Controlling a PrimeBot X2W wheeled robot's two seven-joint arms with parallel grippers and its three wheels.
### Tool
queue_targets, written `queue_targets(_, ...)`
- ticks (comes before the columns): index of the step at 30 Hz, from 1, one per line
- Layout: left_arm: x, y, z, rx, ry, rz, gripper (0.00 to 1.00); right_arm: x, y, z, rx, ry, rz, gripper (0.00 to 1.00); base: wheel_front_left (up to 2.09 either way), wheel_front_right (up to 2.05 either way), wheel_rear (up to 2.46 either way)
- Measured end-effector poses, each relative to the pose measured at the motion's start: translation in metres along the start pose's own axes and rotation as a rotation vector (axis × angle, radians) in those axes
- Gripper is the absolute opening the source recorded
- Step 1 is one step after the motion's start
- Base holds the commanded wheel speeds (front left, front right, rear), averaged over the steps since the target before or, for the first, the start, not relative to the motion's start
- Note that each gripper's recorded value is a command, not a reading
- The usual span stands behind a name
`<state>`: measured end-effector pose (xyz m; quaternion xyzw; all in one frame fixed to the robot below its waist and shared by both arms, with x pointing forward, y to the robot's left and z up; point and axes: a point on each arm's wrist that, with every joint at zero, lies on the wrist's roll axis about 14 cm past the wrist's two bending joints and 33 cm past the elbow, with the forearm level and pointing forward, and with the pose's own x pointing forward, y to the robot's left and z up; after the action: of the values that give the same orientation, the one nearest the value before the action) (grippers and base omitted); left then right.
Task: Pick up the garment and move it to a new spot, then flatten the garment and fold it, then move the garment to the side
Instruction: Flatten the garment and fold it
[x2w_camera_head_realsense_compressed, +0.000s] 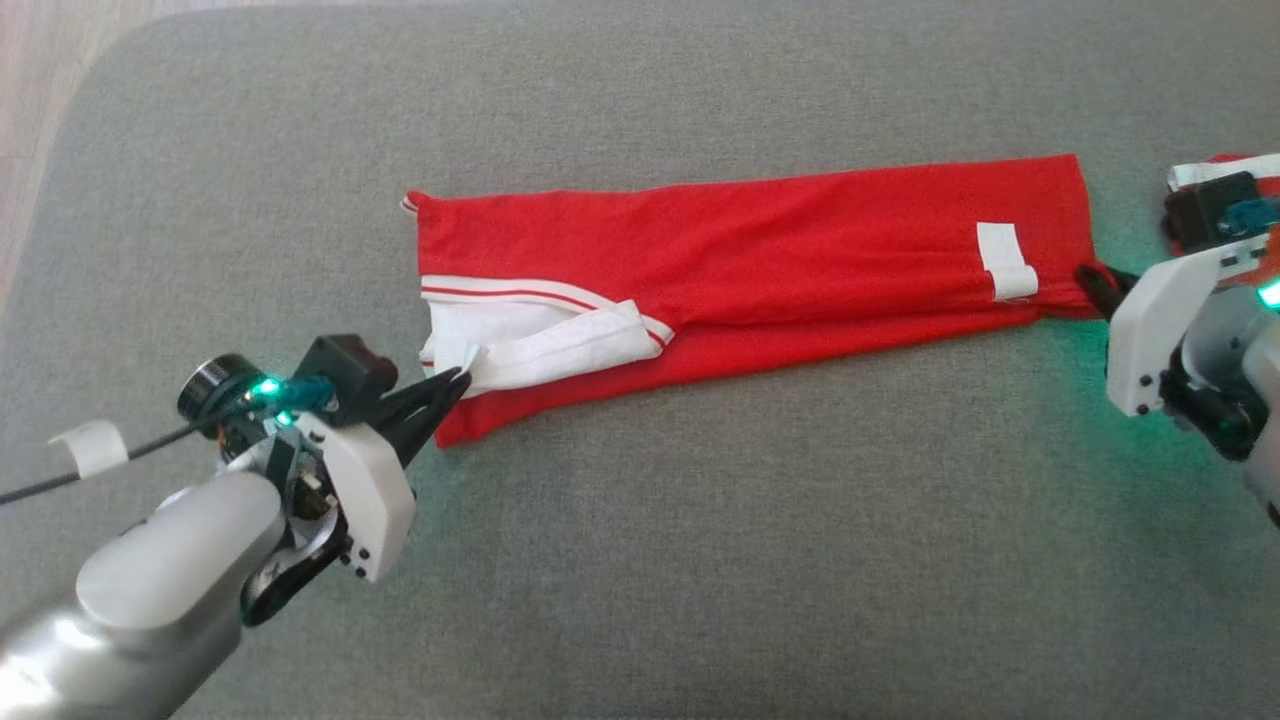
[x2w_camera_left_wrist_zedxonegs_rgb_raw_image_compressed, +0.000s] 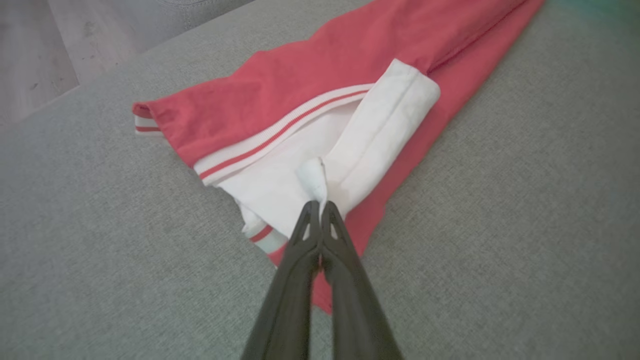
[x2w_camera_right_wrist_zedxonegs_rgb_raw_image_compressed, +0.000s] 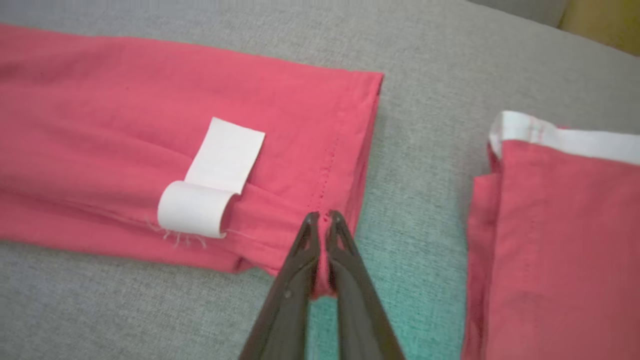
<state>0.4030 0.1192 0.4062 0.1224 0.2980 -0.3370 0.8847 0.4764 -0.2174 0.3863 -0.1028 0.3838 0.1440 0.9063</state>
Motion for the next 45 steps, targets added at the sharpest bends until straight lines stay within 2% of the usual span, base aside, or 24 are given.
queue_targets(1, 0.0, 0.001, 0.0, 0.008, -0.006, 0.01, 1.0, -0.001, -0.001, 0.001, 0.016, -0.006, -0.002, 1.0, 0.0, 0.0, 0.0)
queue_targets(6, -0.002, 0.009, 0.008, -0.009, -0.064, 0.068, 1.0, -0.01, -0.01, 0.021, 0.115, -0.113, -0.017, 1.0, 0.0, 0.0, 0.0)
queue_targets(7, -0.004, 0.018, 0.026, -0.033, -0.141, 0.117, 1.0, -0.016, -0.014, 0.043, 0.172, -0.201, -0.02, 1.0, 0.0, 0.0, 0.0)
queue_targets(10, -0.011, 0.034, 0.062, -0.084, -0.308, 0.207, 1.0, -0.03, -0.017, 0.084, 0.213, -0.37, -0.019, 1.0, 0.0, 0.0, 0.0)
queue_targets(11, -0.011, 0.034, 0.062, -0.084, -0.308, 0.207, 1.0, -0.03, -0.017, 0.084, 0.213, -0.37, -0.019, 1.0, 0.0, 0.0, 0.0)
queue_targets(13, -0.019, 0.042, 0.087, -0.137, -0.432, 0.265, 1.0, -0.04, -0.016, 0.106, 0.234, -0.482, -0.019, 1.0, 0.0, 0.0, 0.0)
queue_targets(15, -0.028, 0.049, 0.109, -0.203, -0.542, 0.31, 1.0, -0.05, -0.017, 0.12, 0.206, -0.576, -0.037, 1.0, 0.0, 0.0, 0.0)
queue_targets(17, -0.037, 0.053, 0.123, -0.284, -0.623, 0.345, 1.0, -0.061, -0.016, 0.134, 0.251, -0.678, -0.043, 1.0, 0.0, 0.0, 0.0)
queue_targets(21, -0.049, 0.057, 0.12, -0.394, -0.683, 0.419, 1.0, -0.071, 0.005, 0.155, 0.335, -0.79, 0.0, 1.0, 0.0, 0.0, 0.0)
queue_targets(24, -0.057, 0.055, 0.116, -0.439, -0.725, 0.465, 1.0, -0.073, 0.025, 0.154, 0.387, -0.828, 0.038, 1.0, 0.0, 0.0, 0.0)
queue_targets(28, -0.059, 0.039, 0.101, -0.459, -0.735, 0.506, 1.0, -0.079, 0.039, 0.139, 0.446, -0.88, 0.034, 1.0, 0.0, 0.0, 0.0)
queue_targets(32, -0.065, 0.029, 0.077, -0.482, -0.72, 0.557, 1.0, -0.069, 0.078, 0.084, 0.505, -0.809, 0.032, 1.0, 0.0, 0.0, 0.0)
queue_targets(35, -0.063, 0.021, 0.051, -0.506, -0.672, 0.569, 1.0, -0.065, 0.095, 0.042, 0.532, -0.735, 0.014, 1.0, 0.0, 0.0, 0.0)
queue_targets(38, -0.058, 0.014, 0.034, -0.515, -0.634, 0.564, 1.0, -0.062, 0.093, 0.025, 0.525, -0.704, -0.014, 1.0, 0.0, 0.0, 0.0)
queue_targets(42, -0.054, 0.017, 0.035, -0.504, -0.638, 0.555, 1.0, -0.055, 0.088, 0.029, 0.498, -0.703, -0.032, 1.0, 0.0, 0.0, 0.0)
queue_targets(45, -0.047, 0.02, 0.035, -0.494, -0.633, 0.546, 1.0, -0.047, 0.071, 0.034, 0.476, -0.699, -0.085, 1.0, 0.0, 0.0, 0.0)
